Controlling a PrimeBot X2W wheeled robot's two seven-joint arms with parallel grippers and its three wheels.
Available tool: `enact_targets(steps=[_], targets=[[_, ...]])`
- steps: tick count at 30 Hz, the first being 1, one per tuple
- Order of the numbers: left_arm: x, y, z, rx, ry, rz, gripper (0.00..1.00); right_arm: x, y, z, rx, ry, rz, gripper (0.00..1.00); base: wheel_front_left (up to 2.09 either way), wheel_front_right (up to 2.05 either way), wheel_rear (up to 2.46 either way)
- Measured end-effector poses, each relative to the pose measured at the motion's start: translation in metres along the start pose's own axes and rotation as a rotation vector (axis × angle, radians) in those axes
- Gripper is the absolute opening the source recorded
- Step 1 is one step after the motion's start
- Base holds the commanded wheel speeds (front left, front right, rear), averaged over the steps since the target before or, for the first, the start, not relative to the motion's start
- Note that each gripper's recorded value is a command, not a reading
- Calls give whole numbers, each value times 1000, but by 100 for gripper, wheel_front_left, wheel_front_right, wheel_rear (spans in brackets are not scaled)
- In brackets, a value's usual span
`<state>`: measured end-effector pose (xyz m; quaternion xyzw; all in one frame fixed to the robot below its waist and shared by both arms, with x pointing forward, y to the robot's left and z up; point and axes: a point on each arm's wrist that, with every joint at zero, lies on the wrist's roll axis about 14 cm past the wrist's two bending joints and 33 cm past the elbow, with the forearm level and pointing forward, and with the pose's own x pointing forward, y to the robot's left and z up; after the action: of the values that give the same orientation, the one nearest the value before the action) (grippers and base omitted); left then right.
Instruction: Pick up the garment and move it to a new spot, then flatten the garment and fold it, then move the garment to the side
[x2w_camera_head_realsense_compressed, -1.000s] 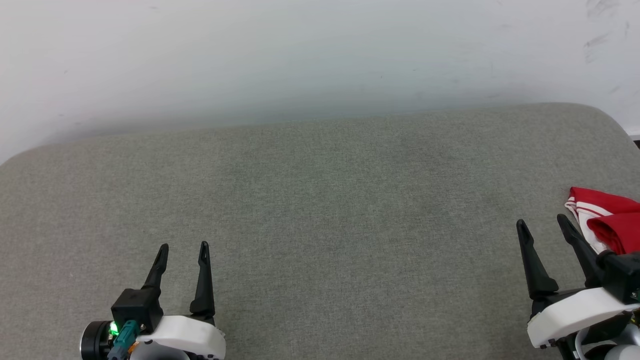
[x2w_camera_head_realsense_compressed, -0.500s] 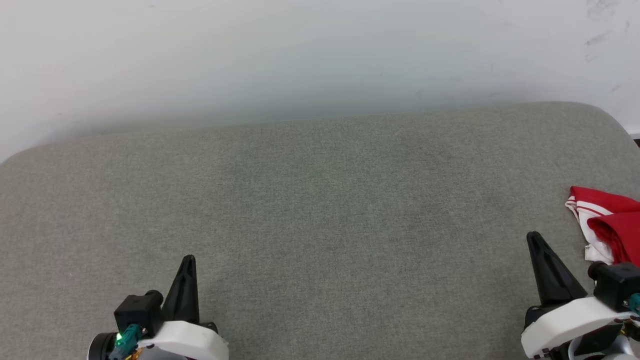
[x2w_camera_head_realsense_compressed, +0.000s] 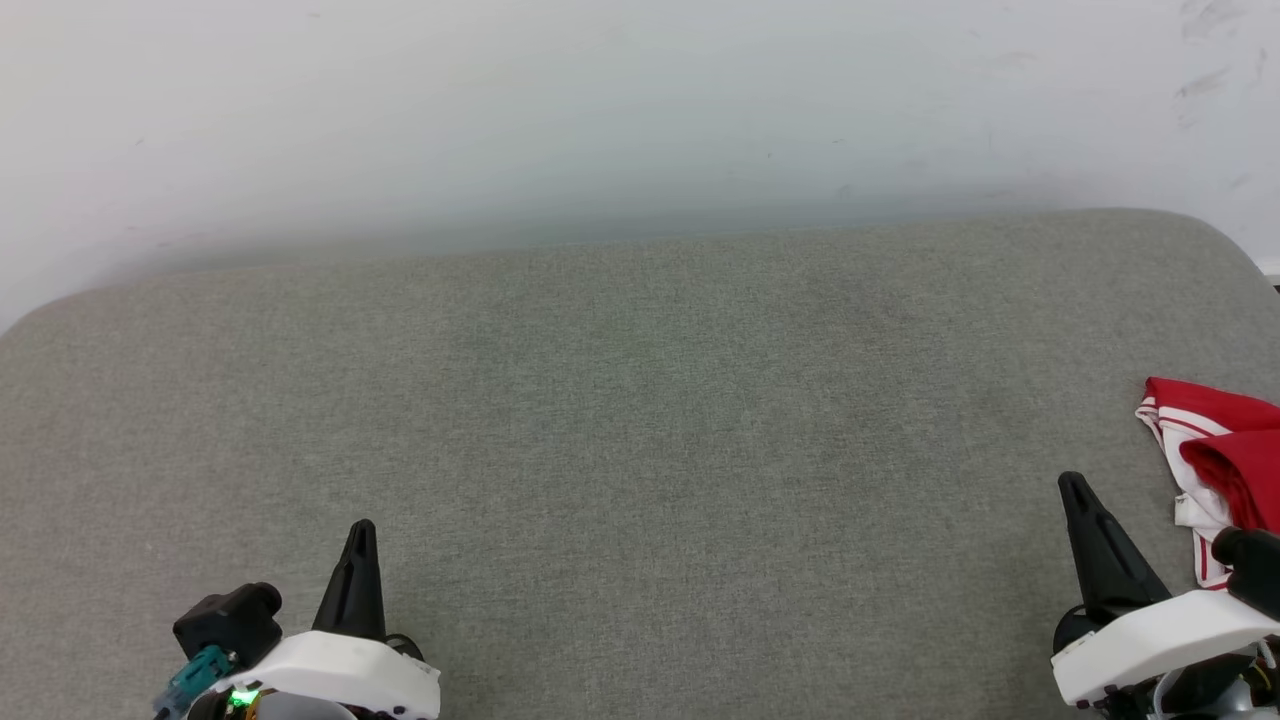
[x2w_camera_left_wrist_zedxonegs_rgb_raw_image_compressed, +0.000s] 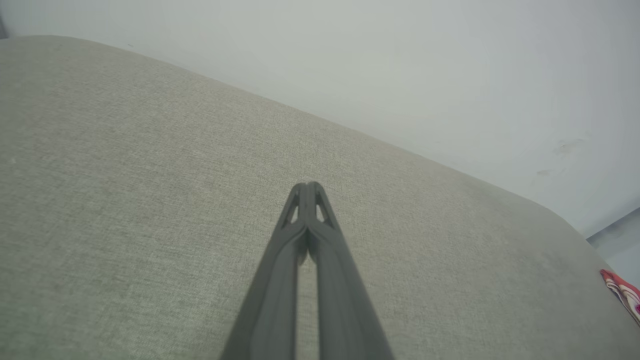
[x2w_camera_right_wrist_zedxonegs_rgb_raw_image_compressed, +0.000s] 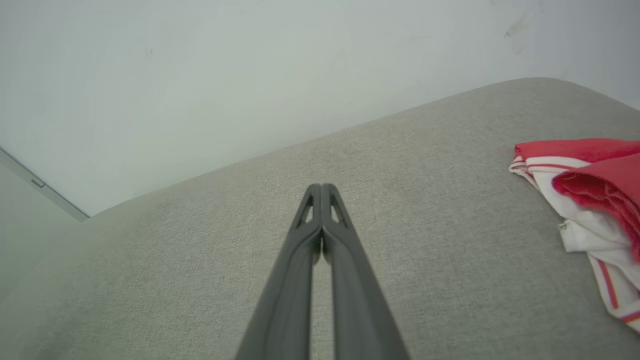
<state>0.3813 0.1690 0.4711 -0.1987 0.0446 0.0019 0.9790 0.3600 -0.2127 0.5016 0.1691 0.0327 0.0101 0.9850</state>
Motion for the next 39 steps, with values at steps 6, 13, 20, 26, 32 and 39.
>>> enact_targets(steps=[6, 13, 20, 26, 32, 39], targets=[[1, 3, 2, -104, 7, 14, 0, 2, 0, 0, 109, -5, -5, 0, 0, 0, 0], [1, 6, 1, -213, 21, 29, 0, 3, -1, -3, 223, -1, -13, 0, 0, 0, 0], [2, 9, 3, -316, 26, 38, 0, 7, 0, -1, 329, -10, -13, 0, 0, 0, 0], [3, 9, 6, -398, 23, 36, 0, 8, -1, -3, 414, -11, -17, 0, 0, 0, 0], [3, 11, 6, -473, 27, 40, 0, 11, 1, 0, 495, -21, -12, 0, 0, 0, 0], [3, 13, 9, -559, 26, 39, 0, 12, 0, -2, 583, -22, -16, 0, 0, 0, 0]])
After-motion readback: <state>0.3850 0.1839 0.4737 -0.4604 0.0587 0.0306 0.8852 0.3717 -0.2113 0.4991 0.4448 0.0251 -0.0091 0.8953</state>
